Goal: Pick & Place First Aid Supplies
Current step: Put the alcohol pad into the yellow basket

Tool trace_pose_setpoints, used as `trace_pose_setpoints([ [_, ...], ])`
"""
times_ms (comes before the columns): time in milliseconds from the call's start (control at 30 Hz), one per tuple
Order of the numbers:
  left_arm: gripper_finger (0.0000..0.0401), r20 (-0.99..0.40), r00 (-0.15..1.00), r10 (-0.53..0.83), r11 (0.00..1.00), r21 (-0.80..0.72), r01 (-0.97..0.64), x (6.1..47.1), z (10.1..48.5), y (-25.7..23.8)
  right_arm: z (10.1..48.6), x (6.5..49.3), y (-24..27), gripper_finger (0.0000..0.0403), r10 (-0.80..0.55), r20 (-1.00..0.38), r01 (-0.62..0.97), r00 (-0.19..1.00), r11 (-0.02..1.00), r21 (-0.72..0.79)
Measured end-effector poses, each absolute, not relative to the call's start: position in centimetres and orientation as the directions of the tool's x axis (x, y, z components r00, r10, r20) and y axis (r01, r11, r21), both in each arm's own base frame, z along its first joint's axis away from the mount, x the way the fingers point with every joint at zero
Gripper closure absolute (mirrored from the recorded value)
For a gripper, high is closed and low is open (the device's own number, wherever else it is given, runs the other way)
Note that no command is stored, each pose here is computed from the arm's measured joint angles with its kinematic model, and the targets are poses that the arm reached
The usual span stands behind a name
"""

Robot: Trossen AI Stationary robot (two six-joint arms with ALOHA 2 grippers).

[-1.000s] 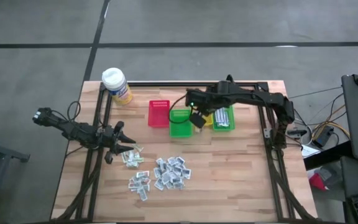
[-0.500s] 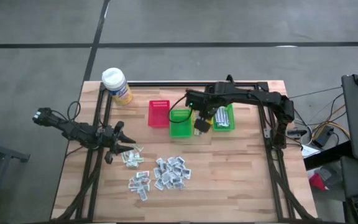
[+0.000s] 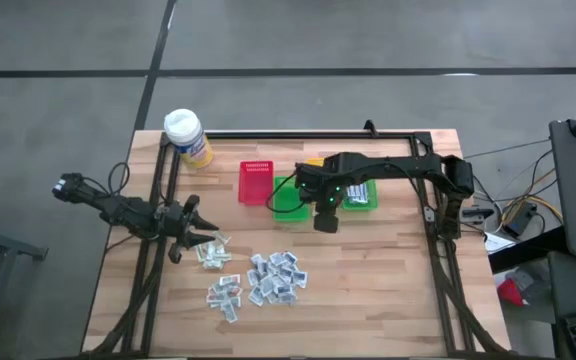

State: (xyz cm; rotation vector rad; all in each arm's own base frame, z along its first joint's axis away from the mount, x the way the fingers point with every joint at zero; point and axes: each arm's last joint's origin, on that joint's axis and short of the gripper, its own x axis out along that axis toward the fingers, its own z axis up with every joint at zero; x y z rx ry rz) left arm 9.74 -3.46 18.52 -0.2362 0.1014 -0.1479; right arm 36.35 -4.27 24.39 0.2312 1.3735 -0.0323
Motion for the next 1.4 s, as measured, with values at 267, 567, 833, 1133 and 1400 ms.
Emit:
trace_pose_setpoints([
  [267, 0.027, -0.071, 0.985, -0.158, 0.959, -0.25, 0.136, 9.7, 18.6, -3.5, 20.5, 35.9, -4.2, 0.0394, 0.099, -0.973, 0.201, 0.211, 0.969, 0.142],
  [567, 0.027, -0.07, 0.985, -0.158, 0.955, -0.263, 0.135, 9.8, 18.6, -3.5, 17.9, 35.6, -4.4, 0.0394, -0.008, -0.968, 0.249, 0.249, 0.967, 0.056],
  [833, 0.027, -0.07, 0.985, -0.158, 0.954, -0.269, 0.134, 9.7, 18.6, -3.5, 16.7, 35.2, -4.5, 0.0394, -0.061, -0.967, 0.281, 0.249, 0.96, 0.012],
  [1133, 0.027, -0.069, 0.985, -0.158, 0.954, -0.27, 0.134, 9.7, 18.6, -3.5, 15.7, 35.0, -4.4, 0.0394, -0.074, -0.956, 0.306, 0.285, 0.952, 0.018],
  [1400, 0.027, -0.069, 0.985, -0.158, 0.952, -0.275, 0.133, 9.7, 18.7, -3.5, 14.4, 34.3, -4.5, 0.0394, -0.116, -0.957, 0.341, 0.267, 0.94, -0.019],
])
